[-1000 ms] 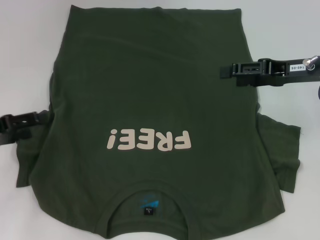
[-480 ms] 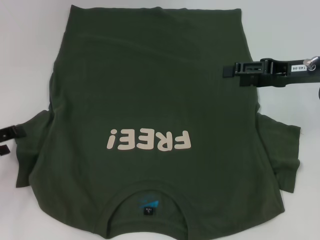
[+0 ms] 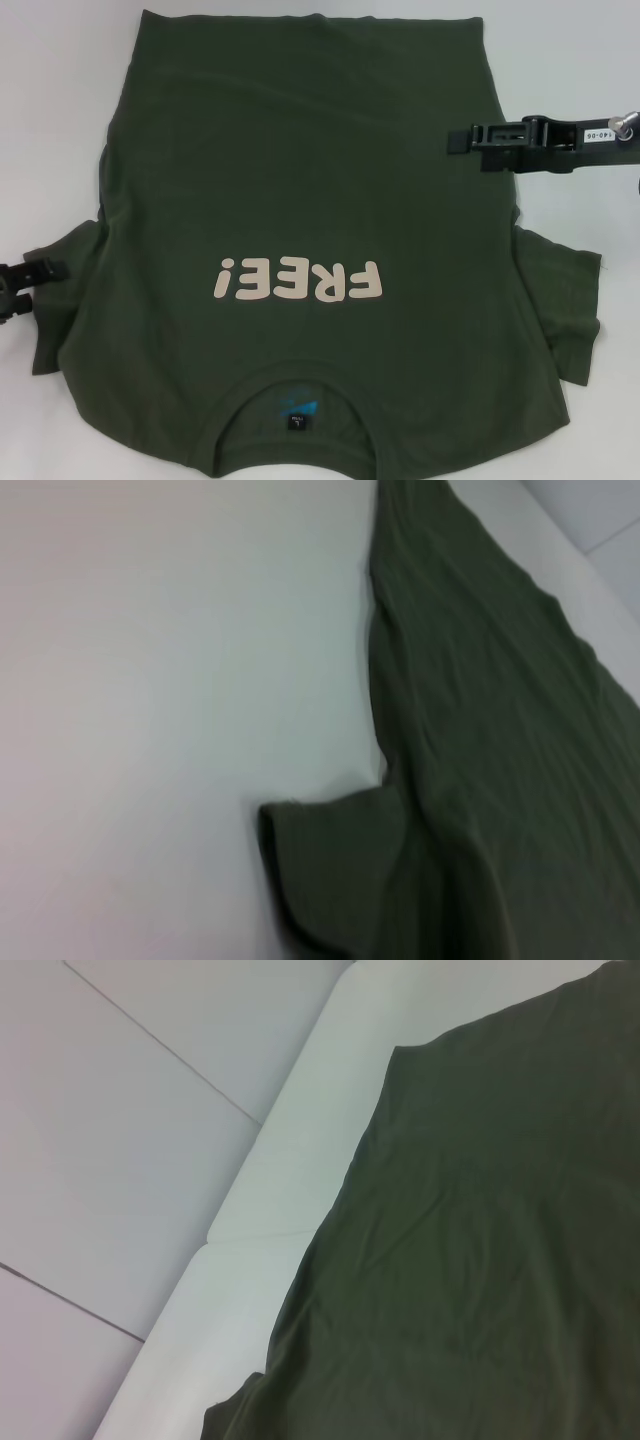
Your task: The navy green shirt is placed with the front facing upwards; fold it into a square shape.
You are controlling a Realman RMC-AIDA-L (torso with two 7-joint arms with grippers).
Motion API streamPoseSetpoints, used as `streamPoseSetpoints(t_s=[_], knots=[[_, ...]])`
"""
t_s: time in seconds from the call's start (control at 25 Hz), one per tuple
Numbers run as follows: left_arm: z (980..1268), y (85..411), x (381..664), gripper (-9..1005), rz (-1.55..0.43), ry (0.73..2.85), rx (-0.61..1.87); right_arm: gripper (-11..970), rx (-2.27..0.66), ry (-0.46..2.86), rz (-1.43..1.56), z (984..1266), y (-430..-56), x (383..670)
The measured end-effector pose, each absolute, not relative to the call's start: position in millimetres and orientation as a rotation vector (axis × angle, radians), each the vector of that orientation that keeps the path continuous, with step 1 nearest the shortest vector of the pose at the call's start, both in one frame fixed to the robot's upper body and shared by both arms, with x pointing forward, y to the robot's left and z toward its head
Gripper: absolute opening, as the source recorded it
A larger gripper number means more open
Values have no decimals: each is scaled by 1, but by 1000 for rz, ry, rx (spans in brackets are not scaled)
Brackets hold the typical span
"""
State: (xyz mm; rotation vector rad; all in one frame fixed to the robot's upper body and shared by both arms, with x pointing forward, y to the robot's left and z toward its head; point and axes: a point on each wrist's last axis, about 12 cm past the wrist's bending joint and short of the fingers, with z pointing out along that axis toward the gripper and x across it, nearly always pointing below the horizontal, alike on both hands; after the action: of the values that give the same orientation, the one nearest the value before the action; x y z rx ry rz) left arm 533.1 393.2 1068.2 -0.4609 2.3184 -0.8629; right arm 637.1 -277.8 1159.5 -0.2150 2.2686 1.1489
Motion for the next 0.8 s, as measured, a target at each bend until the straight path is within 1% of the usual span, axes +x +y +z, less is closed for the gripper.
streamPoseSetpoints(t_s=[0.44, 0.8], knots=[[1069, 385, 540, 842, -851, 2366, -406, 939, -209, 2268, 1143, 1159, -279, 637], [1067, 383, 540, 722, -826, 2401, -371, 939, -188, 2262, 1141, 1159, -283, 637]])
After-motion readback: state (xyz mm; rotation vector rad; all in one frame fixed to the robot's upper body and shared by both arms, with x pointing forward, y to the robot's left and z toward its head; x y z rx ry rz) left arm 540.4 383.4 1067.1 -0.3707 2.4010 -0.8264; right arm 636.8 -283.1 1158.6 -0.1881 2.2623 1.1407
